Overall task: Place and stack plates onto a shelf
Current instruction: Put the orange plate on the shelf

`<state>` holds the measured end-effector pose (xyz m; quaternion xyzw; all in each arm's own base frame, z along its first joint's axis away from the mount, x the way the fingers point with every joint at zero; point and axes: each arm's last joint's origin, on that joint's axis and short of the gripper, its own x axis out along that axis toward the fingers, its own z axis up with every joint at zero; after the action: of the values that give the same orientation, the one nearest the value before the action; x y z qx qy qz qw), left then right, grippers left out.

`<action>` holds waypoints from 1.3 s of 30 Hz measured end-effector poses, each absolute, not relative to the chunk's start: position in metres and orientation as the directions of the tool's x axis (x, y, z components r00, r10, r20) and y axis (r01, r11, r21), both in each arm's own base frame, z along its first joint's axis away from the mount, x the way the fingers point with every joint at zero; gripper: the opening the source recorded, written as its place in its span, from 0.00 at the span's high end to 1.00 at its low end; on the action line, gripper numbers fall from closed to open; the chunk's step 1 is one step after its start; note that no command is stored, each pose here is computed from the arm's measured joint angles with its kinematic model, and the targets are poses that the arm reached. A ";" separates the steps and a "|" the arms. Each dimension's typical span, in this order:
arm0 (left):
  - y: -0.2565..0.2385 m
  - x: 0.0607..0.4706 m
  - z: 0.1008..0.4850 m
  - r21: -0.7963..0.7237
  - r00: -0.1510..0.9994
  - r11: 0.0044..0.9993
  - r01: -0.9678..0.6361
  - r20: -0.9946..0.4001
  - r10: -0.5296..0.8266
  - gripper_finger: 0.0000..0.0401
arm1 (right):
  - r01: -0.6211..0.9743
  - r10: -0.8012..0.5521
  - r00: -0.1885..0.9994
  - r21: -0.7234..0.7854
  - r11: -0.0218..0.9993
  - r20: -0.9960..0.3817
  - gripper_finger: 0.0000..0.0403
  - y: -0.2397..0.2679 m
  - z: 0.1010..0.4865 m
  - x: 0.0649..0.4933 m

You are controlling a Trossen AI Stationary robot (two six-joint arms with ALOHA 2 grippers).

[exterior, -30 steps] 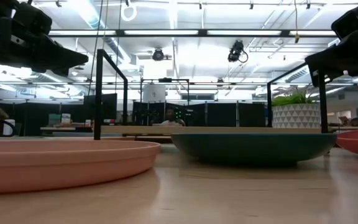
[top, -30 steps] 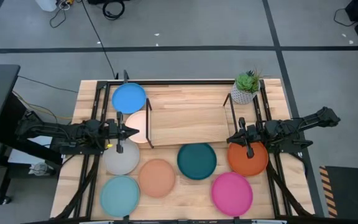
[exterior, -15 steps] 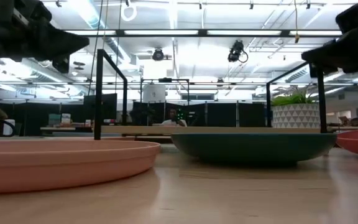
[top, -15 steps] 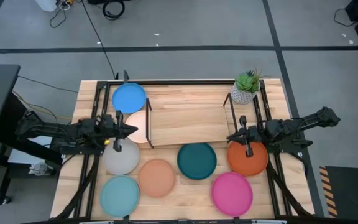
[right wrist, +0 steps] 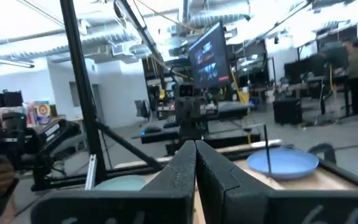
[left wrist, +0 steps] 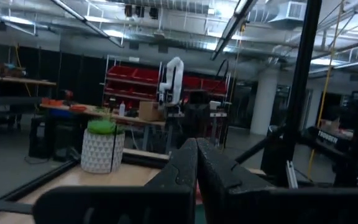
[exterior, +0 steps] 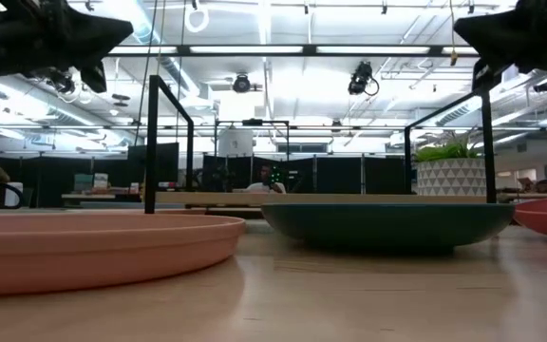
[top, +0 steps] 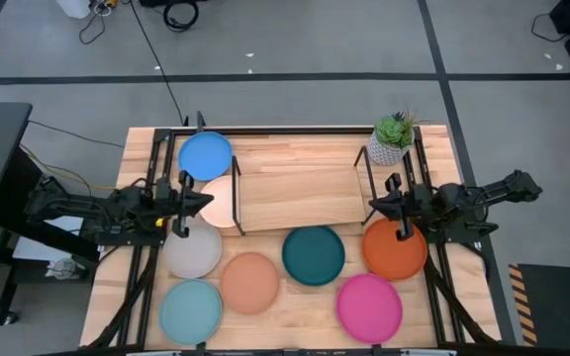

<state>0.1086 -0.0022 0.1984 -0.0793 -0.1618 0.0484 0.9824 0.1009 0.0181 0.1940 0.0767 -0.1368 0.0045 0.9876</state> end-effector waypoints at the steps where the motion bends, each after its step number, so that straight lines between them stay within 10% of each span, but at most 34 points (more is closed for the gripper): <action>1: -0.002 0.108 0.200 -0.175 0.938 0.982 -0.066 0.325 0.121 0.97 | -0.033 -0.012 0.964 0.163 0.986 0.265 0.96 0.018 0.194 0.101; 12: -0.004 0.107 0.227 -0.167 0.915 0.986 0.007 0.400 0.061 0.97 | -0.026 0.113 0.962 0.326 0.945 -0.250 0.96 0.035 0.193 0.128; 21: -0.004 0.119 0.230 -0.158 0.961 0.985 -0.066 0.255 0.105 0.86 | 0.192 -0.051 0.752 0.144 0.971 -0.658 0.97 0.071 0.225 0.158; 39: -0.004 0.125 0.234 -0.033 0.951 0.994 -0.100 0.292 0.106 0.73 | 0.387 0.094 -0.057 0.065 0.920 -0.994 0.96 0.123 0.212 0.160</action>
<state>0.1245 -0.0040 0.2338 -0.0091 -0.1483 0.0521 0.9875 0.1599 0.1230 0.2118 0.1674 0.7188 -0.1101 0.6658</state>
